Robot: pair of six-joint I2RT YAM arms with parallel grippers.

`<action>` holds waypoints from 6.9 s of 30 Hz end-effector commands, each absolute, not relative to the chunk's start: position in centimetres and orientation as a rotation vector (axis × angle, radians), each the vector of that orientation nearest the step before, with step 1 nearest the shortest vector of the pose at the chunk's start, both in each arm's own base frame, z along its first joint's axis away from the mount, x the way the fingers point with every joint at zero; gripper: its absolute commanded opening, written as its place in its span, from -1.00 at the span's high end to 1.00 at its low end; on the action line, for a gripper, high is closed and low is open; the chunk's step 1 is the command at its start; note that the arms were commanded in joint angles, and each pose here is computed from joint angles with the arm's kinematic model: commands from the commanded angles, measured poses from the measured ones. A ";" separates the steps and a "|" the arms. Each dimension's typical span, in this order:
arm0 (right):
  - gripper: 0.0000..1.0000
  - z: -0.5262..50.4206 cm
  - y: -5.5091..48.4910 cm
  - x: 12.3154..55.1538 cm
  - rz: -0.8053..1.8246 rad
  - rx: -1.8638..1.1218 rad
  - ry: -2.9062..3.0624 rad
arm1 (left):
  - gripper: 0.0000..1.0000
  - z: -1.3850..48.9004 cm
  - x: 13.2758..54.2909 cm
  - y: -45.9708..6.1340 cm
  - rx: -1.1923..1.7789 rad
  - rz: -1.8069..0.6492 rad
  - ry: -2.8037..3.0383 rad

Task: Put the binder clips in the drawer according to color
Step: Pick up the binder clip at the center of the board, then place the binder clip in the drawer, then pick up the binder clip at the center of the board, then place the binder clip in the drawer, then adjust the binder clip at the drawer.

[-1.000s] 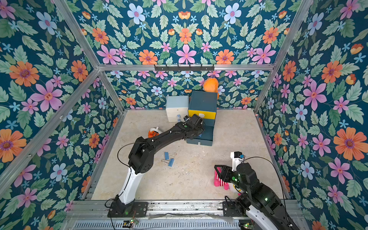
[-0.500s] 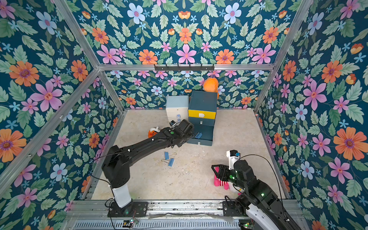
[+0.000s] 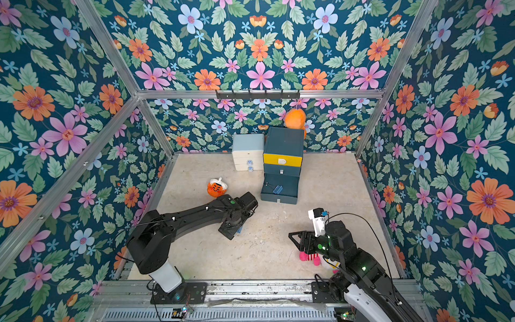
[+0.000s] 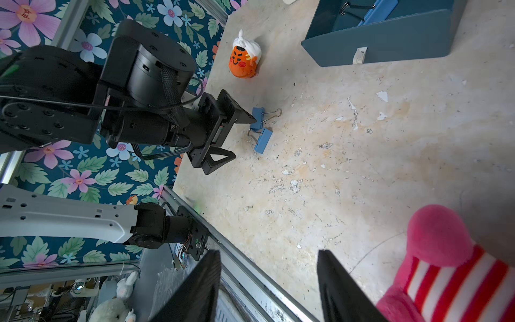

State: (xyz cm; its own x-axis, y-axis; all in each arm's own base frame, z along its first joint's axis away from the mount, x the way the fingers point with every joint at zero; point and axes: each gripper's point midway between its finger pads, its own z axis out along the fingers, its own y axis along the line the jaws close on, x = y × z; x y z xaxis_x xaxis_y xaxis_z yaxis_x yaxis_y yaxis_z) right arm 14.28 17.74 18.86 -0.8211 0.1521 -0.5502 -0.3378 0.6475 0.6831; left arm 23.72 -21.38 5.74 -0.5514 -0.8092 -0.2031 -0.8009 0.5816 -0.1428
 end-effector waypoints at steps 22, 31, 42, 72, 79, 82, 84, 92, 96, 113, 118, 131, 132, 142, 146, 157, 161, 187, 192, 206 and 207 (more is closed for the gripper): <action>-0.12 18.9 18.0 14.4 1.140 -0.126 2.261 | 0.00 1.7 24.9 -22.6 -1.527 -0.124 2.525; -0.11 18.9 18.0 14.6 1.131 -0.120 2.263 | 0.14 8.2 31.3 -29.1 -1.071 -0.464 2.539; -0.09 19.0 17.7 14.7 1.121 -0.102 2.265 | 0.22 15.5 39.5 -39.1 -0.471 -0.743 2.439; -0.09 18.9 17.5 14.7 1.109 -0.088 2.272 | -0.49 16.6 39.4 -36.7 -0.101 -0.460 2.452; -0.08 18.9 17.6 14.8 1.112 -0.088 2.269 | -0.50 14.1 36.9 -28.6 0.024 -0.032 2.542; -0.08 19.0 17.7 14.9 1.116 -0.085 2.266 | -0.51 11.7 35.5 -25.9 0.012 0.113 2.623; -0.08 18.9 17.7 14.8 1.121 -0.084 2.268 | -0.50 10.3 34.9 -25.0 0.016 0.159 2.666; -0.08 18.6 18.5 14.4 1.156 -0.129 2.299 | -0.51 6.3 33.9 -23.7 -0.031 0.097 2.755; -0.04 18.2 18.4 14.6 1.145 -0.115 2.297 | -0.50 5.3 34.3 -23.8 -0.050 0.062 2.761; 0.05 17.6 17.7 16.3 1.082 -0.072 2.209 | -0.36 2.7 35.5 -23.7 -0.075 0.039 2.772; 0.07 17.8 17.5 16.6 1.073 -0.053 2.183 | -0.25 2.5 35.7 -23.7 -0.066 0.054 2.764; 0.10 17.7 17.5 16.9 1.068 -0.031 2.184 | 0.26 2.2 35.2 -23.4 -0.076 0.043 2.765; 0.10 17.7 17.5 16.9 1.068 -0.030 2.186 | 0.30 2.2 35.2 -23.4 -0.077 0.039 2.765; 0.11 18.0 17.2 17.2 1.050 -0.018 2.173 | 0.43 4.0 35.5 -24.2 -0.068 -0.003 2.724; 0.16 18.6 15.8 18.0 0.952 0.035 2.145 | 0.44 7.6 36.2 -26.7 -0.041 -0.106 2.653; 0.19 22.3 12.7 20.8 0.776 0.178 1.983 | 0.43 15.7 38.7 -36.7 0.105 -0.411 2.491; 0.20 22.7 13.0 21.0 0.781 0.174 1.981 | 0.42 15.0 39.6 -38.8 0.126 -0.452 2.498; 0.22 15.8 19.5 27.8 0.996 0.487 2.075 | -0.20 15.7 39.6 -35.3 0.008 -0.461 2.397; 0.30 14.4 20.8 31.4 1.000 0.597 2.038 | -0.11 16.1 37.5 -31.2 -0.074 -0.490 2.383; 0.40 11.8 22.7 34.9 0.968 0.672 2.040 | 0.16 14.0 42.0 -31.9 -0.024 -0.716 2.385; 0.40 11.9 22.6 34.8 0.961 0.671 2.045 | 0.13 13.8 42.8 -32.4 -0.012 -0.718 2.383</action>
State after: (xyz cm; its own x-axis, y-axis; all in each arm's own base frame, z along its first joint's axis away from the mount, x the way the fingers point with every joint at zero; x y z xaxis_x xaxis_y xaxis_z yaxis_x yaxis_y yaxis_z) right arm 34.67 22.88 11.24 -0.5925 0.6991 -0.4002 0.1365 0.5768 0.8054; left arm 41.32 -30.03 12.95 -0.8003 -0.2183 -0.5584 0.0691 0.8916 -0.4475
